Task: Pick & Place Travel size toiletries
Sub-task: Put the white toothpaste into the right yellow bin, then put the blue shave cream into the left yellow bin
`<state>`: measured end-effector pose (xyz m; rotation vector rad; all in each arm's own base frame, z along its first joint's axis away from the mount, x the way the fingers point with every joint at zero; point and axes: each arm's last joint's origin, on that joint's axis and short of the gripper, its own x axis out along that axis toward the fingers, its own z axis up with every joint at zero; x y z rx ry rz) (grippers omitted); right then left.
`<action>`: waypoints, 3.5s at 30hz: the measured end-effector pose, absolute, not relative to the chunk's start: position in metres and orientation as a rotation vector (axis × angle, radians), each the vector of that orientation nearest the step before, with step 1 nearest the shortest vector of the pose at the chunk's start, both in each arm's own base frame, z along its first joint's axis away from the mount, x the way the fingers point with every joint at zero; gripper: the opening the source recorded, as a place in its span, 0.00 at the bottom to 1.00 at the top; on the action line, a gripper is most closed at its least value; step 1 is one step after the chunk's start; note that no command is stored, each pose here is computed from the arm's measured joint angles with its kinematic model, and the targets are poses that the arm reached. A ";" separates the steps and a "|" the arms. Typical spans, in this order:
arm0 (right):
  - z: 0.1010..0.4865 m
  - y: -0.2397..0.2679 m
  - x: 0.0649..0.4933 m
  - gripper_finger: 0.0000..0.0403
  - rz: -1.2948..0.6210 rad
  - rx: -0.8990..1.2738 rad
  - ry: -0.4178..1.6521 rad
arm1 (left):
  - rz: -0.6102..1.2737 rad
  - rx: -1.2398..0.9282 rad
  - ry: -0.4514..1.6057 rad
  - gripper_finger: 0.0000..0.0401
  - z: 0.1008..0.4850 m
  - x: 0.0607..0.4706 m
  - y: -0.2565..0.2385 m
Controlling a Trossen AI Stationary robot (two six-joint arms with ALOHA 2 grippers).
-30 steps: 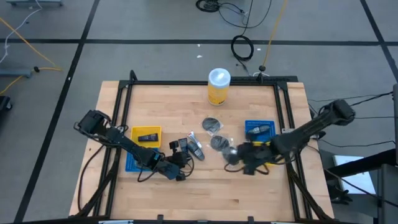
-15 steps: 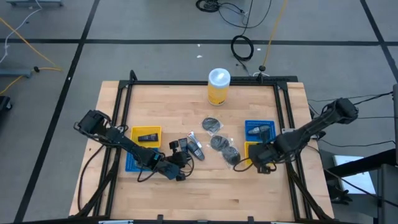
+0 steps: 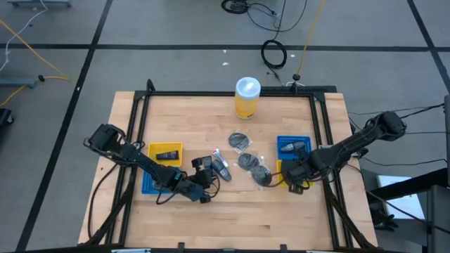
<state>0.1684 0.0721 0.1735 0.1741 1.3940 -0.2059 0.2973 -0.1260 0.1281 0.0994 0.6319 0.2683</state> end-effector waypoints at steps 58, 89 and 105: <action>0.096 0.102 0.286 0.54 -0.014 -0.017 0.383 | 0.244 0.188 0.603 0.06 0.144 0.299 -0.118; 0.096 0.101 0.287 0.54 -0.012 -0.041 0.383 | -0.165 0.347 0.805 0.53 0.194 0.258 -0.103; 0.096 0.101 0.287 0.54 -0.014 -0.041 0.383 | -0.109 0.384 0.970 0.72 0.131 0.293 -0.073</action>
